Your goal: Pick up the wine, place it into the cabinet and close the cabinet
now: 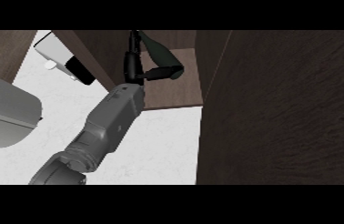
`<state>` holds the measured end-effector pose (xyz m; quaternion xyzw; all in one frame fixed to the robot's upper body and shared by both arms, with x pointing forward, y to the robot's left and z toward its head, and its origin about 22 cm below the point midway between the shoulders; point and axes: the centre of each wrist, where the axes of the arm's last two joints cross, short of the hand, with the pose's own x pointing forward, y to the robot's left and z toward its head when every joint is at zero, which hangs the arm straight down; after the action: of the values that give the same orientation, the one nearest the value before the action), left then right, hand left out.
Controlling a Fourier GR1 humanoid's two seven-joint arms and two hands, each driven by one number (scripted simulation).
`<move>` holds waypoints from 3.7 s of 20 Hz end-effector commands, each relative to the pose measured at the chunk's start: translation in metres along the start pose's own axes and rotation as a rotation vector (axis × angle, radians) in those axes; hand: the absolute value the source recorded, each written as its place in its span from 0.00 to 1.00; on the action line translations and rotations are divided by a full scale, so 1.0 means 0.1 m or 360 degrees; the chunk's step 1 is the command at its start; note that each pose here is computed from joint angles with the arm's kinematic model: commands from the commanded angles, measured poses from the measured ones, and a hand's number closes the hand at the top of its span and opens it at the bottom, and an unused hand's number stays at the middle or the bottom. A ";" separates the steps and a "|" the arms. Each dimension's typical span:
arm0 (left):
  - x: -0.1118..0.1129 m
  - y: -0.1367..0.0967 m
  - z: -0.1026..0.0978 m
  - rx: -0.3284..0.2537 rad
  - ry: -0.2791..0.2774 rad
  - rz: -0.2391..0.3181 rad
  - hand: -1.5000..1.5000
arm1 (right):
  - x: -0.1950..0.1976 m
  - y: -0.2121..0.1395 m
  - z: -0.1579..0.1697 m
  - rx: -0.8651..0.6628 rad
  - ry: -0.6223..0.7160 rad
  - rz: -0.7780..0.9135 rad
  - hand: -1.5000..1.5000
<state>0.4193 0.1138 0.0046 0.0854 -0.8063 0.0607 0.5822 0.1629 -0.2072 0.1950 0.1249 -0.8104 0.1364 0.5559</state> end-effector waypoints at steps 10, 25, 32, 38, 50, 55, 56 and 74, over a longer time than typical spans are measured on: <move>-0.17 0.11 0.15 -0.0101 0.0059 0.0103 0.00 | 0.01 0.02 0.04 0.0040 -0.0019 -0.0050 0.00; -0.19 0.12 0.22 -0.0094 0.0097 0.0311 0.00 | 0.10 -0.01 0.04 -0.0025 0.0001 -0.0051 0.00; -0.25 0.06 0.48 -0.0130 0.0080 0.0323 0.00 | 0.14 0.10 0.10 -0.0016 -0.0039 -0.0031 0.00; -0.17 -0.16 1.12 -0.0174 0.0111 0.0327 0.00 | -0.01 -0.01 0.09 -0.0070 0.0014 0.0013 0.00; 0.51 -0.27 1.74 -0.0192 -0.0019 0.0453 0.00 | 0.11 -0.05 0.25 -0.0146 -0.0001 -0.0001 0.00; 0.82 -0.17 2.02 -0.0125 0.0011 0.0457 0.00 | 0.11 -0.03 0.17 -0.0135 -0.0015 0.0009 0.00; 0.64 -0.07 1.98 -0.0113 0.0023 0.0400 0.00 | 0.22 0.00 0.28 -0.0127 -0.0007 0.0010 0.00; 1.15 0.92 2.58 -0.0353 -0.0001 0.0517 0.00 | 0.14 -0.02 0.25 0.0166 0.0123 -0.0023 1.00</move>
<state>0.1377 0.1294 0.0360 -0.0945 -0.8161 0.0758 0.5651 0.1548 -0.2137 0.1914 0.1067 -0.7788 0.1675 0.5950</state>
